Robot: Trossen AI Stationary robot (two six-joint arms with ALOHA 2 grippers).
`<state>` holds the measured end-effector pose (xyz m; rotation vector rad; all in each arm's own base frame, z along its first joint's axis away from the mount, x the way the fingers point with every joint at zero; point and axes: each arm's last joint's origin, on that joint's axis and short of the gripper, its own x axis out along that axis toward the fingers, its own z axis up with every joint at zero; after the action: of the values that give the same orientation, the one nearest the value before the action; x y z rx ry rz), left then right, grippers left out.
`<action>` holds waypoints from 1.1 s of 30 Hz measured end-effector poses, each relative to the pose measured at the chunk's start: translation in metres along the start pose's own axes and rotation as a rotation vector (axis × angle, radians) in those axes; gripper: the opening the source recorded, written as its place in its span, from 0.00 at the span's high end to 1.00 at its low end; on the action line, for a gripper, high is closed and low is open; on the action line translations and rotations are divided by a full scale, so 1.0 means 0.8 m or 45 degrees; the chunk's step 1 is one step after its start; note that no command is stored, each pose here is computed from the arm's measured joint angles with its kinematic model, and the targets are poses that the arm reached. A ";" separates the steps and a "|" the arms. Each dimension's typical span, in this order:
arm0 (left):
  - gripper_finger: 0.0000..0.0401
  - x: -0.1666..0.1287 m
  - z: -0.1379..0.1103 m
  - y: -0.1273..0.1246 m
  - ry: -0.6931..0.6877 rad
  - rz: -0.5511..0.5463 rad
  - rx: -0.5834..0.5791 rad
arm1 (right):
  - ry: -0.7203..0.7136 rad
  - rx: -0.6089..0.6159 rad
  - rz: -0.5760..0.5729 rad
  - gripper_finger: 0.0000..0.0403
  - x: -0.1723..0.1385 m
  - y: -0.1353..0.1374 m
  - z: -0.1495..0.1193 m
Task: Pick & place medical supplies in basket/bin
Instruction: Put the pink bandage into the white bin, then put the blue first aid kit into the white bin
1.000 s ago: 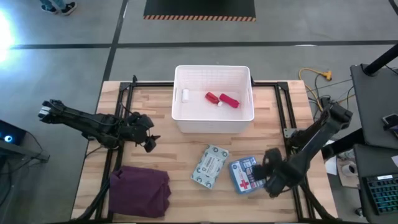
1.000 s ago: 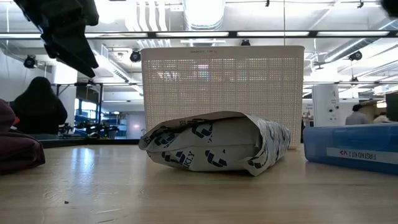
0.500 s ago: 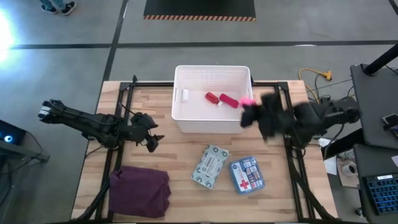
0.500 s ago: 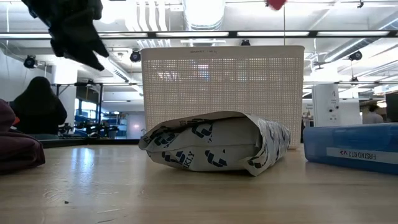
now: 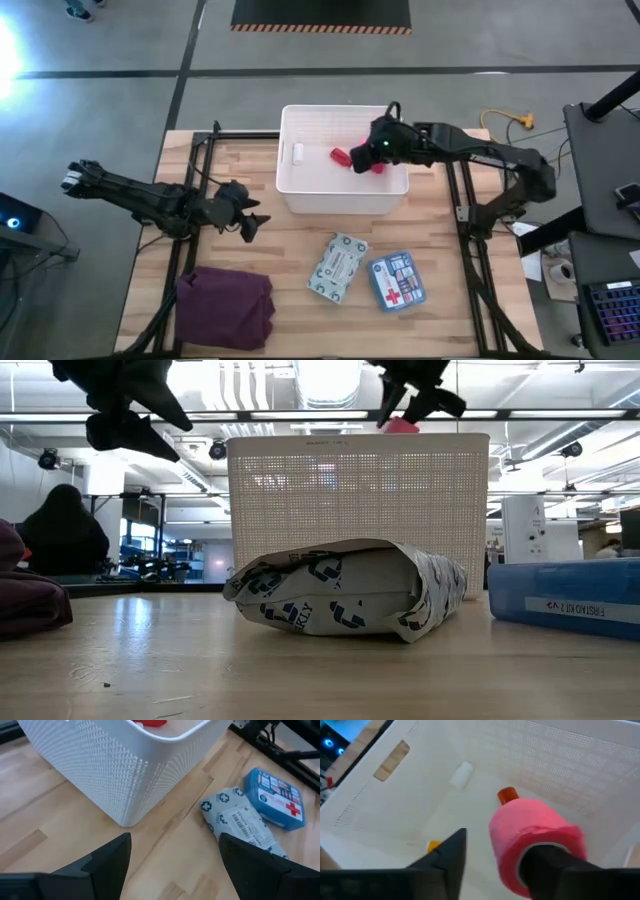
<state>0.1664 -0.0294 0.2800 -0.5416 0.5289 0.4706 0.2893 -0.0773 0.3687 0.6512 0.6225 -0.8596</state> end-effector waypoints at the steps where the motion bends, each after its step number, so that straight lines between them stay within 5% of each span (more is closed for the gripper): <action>1: 0.29 0.000 0.000 0.000 -0.001 -0.001 -0.006 | 0.001 -0.016 -0.002 0.57 0.002 0.002 0.001; 10: 0.29 -0.008 0.015 -0.011 -0.127 -0.166 -0.130 | 0.151 -0.032 0.252 0.30 -0.001 0.016 0.023; 14: 0.29 -0.017 0.032 -0.016 -0.275 -0.270 -0.156 | 0.347 -0.253 0.507 0.28 0.010 0.024 0.035; 22: 0.29 -0.038 0.113 0.008 -0.758 -0.287 -0.343 | 0.114 -0.634 0.343 0.27 0.002 0.052 0.043; 28: 0.29 -0.025 0.156 0.018 -0.501 -0.364 -0.279 | 0.083 -0.633 0.238 0.28 -0.018 0.047 0.057; 33: 0.29 -0.013 0.151 -0.002 -0.237 -0.306 -0.121 | 0.308 -0.681 0.153 0.28 -0.045 0.037 0.024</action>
<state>0.2005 0.0379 0.3751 -0.6369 0.2596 0.3134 0.2999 -0.0600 0.4146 0.3007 0.9773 -0.4717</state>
